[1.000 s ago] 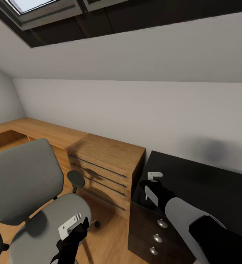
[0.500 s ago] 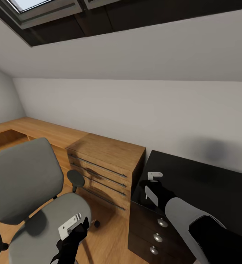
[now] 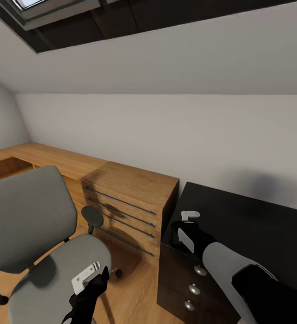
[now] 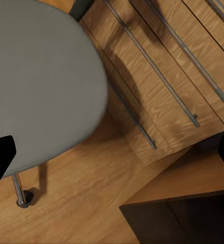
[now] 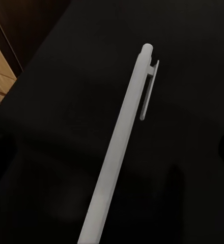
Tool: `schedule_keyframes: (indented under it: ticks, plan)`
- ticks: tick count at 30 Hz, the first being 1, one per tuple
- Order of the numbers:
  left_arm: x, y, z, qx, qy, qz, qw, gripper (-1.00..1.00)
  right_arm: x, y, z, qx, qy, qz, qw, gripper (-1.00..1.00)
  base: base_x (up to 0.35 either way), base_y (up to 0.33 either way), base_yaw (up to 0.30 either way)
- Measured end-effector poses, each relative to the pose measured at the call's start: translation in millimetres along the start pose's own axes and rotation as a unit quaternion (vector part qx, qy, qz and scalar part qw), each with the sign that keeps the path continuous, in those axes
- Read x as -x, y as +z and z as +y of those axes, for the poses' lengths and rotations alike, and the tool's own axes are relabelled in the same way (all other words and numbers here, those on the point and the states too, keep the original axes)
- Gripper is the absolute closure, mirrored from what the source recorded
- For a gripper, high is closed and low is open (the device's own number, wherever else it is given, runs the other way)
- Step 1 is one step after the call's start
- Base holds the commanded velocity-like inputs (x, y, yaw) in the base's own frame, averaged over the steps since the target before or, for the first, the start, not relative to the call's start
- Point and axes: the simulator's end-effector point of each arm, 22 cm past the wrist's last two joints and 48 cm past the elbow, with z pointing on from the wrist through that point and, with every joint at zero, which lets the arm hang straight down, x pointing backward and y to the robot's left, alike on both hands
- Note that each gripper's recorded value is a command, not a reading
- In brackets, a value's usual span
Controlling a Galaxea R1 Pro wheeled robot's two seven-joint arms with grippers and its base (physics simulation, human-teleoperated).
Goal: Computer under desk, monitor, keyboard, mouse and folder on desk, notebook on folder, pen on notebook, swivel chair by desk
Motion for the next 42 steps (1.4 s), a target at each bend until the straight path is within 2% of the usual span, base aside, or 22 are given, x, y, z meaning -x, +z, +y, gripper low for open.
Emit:
schedule_keyframes:
  ticks: [7,42]
  plan:
    - [-9,6.6,5,0.0,0.0,0.0,1.0,-1.0,-10,7.7,1,0.0,0.0,0.001,1.0,-1.0,0.0,0.0,0.0]
    - [-14,10.0,7,-0.001,0.0,0.0,1.0,-1.0,-9,10.7,3,0.001,0.0,-0.007,1.0,-1.0,0.0,0.0,0.0]
